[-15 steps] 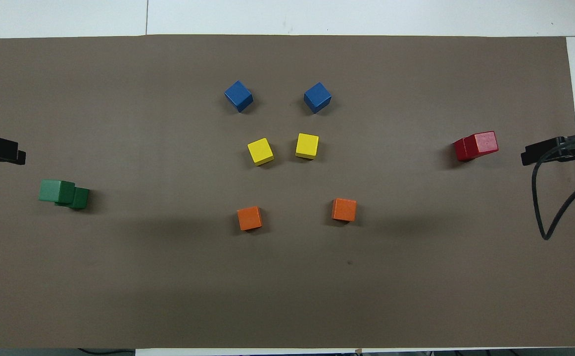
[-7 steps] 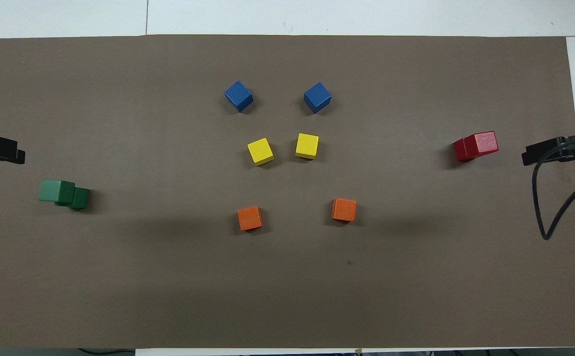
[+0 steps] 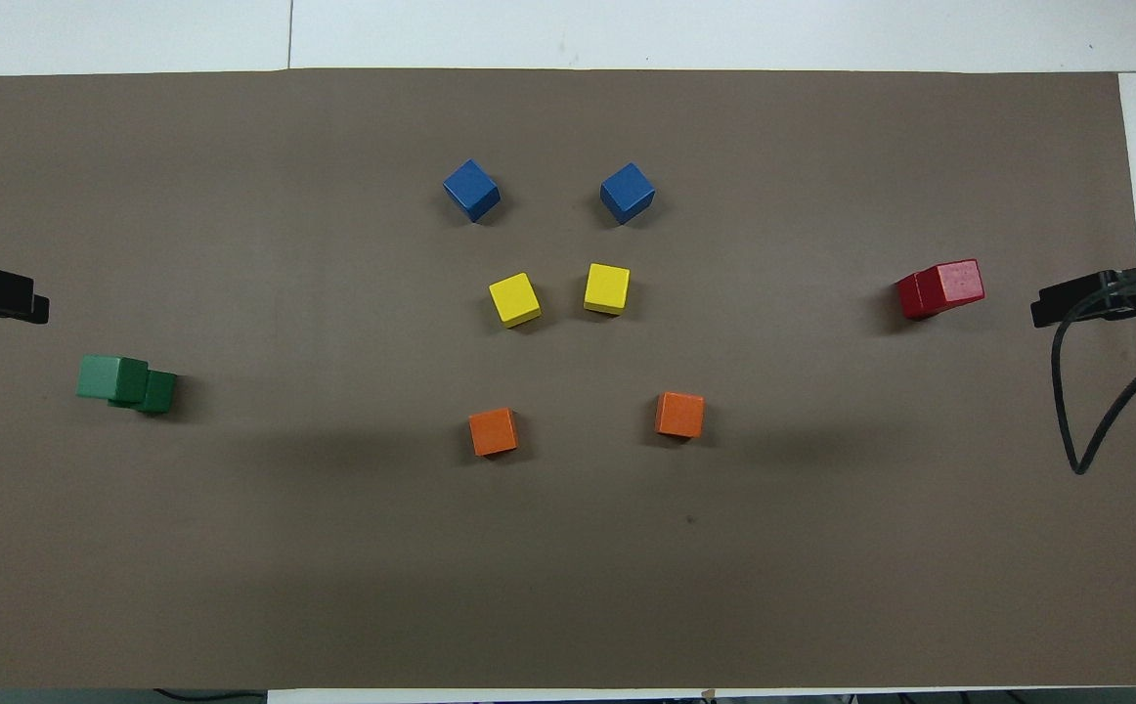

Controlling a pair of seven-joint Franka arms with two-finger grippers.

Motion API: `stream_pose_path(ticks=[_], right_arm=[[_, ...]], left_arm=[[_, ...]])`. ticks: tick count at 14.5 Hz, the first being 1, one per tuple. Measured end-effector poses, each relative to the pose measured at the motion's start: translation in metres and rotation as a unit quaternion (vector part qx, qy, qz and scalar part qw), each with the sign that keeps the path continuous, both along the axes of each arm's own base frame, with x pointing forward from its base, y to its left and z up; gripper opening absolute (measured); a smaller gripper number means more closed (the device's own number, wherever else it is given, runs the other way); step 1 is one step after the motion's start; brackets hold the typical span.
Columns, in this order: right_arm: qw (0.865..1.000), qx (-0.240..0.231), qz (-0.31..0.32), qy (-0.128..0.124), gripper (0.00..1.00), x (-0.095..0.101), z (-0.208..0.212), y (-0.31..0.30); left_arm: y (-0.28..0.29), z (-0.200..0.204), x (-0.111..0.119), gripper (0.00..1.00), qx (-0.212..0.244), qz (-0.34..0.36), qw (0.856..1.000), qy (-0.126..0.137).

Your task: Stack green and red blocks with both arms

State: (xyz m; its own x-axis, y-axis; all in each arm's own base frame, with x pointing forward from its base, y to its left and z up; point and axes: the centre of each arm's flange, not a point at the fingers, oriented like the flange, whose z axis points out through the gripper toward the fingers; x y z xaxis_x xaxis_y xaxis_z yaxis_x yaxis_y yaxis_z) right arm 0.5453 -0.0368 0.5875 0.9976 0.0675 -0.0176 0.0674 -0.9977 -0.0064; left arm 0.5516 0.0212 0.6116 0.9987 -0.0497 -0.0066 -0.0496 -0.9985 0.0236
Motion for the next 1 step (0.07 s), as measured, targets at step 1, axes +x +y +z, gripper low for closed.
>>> stream_pose_path(ticks=[1], right_arm=[[1.000, 0.000, 0.000, 0.000, 1.00, 0.0000, 0.0000, 0.0000]], left_arm=[[0.0000, -0.0001, -0.0001, 1.00, 0.000, 0.000, 1.000, 0.000]])
